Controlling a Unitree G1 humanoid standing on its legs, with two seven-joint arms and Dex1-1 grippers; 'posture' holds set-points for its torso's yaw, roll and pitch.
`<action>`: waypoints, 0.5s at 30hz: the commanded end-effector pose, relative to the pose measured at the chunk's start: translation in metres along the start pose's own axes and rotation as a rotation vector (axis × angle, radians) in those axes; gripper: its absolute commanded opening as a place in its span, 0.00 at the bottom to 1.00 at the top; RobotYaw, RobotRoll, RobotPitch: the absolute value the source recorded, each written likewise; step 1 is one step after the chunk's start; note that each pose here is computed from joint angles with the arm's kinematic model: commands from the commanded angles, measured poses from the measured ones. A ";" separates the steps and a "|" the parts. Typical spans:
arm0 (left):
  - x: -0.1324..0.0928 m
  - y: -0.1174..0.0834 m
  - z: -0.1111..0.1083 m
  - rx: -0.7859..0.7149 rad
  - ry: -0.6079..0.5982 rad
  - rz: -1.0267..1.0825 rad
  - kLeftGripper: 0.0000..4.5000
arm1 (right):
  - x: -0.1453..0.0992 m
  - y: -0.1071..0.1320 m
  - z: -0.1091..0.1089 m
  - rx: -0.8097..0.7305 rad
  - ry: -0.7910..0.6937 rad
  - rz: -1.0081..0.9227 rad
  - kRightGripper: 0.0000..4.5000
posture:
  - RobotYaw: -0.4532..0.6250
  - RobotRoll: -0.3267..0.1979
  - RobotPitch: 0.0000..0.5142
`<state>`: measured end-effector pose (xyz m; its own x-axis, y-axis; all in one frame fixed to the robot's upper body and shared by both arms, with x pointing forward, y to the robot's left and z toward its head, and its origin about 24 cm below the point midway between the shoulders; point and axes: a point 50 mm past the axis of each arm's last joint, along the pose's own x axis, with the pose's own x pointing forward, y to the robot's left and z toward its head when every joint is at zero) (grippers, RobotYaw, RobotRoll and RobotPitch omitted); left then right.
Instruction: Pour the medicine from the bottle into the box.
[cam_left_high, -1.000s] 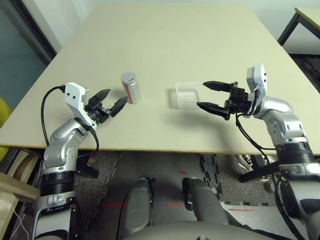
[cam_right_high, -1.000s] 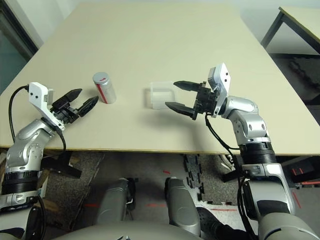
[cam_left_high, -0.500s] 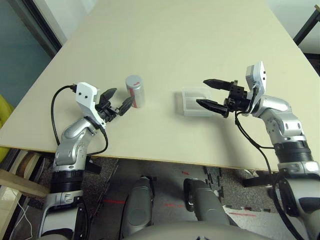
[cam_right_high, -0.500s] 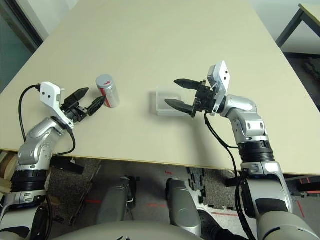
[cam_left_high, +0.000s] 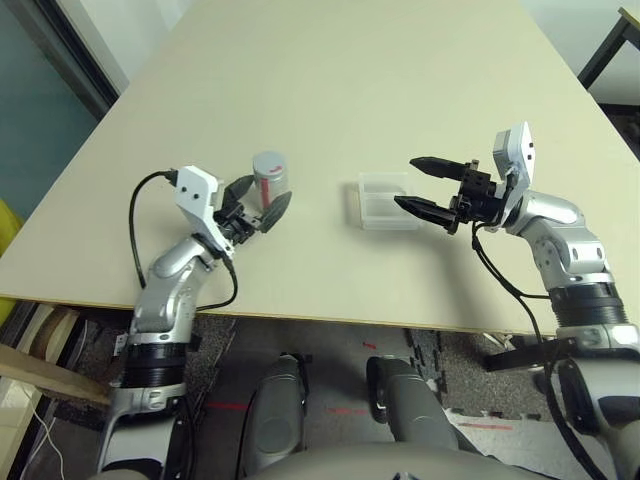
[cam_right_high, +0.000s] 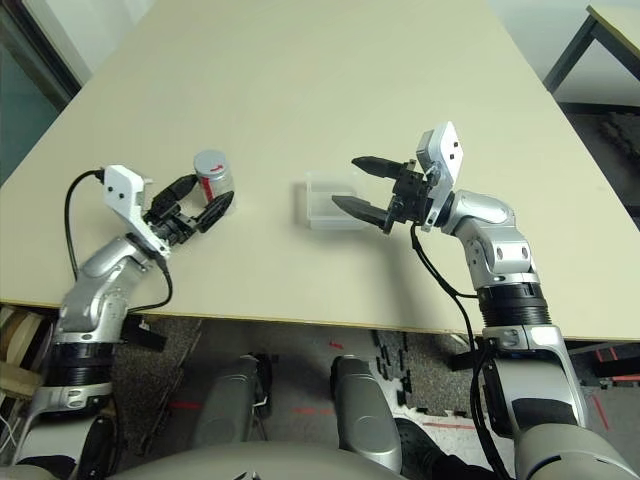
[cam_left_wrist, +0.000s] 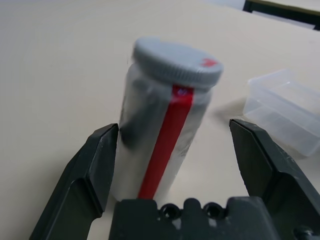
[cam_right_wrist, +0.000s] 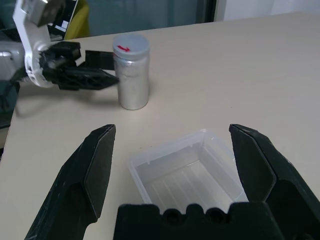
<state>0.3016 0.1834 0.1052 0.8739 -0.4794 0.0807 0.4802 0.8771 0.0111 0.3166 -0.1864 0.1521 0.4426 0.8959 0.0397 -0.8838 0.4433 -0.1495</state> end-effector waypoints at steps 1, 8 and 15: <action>0.007 -0.001 -0.006 0.029 0.010 0.039 0.99 | -0.003 0.001 0.002 -0.015 -0.001 -0.008 1.00 | 0.34 0.62 0.30; 0.008 0.003 -0.007 0.048 0.014 0.053 0.99 | -0.003 0.003 0.001 -0.013 0.005 -0.006 1.00 | 0.34 0.62 0.31; 0.012 0.017 -0.004 0.067 0.012 0.084 0.99 | 0.001 0.005 -0.002 -0.010 0.005 0.001 1.00 | 0.34 0.62 0.32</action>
<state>0.3194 0.1902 0.1043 0.9107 -0.4050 0.0809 0.4013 0.9141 0.0589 0.3147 -0.1853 0.1515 0.4477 0.8932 0.0412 -0.8806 0.4485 -0.1527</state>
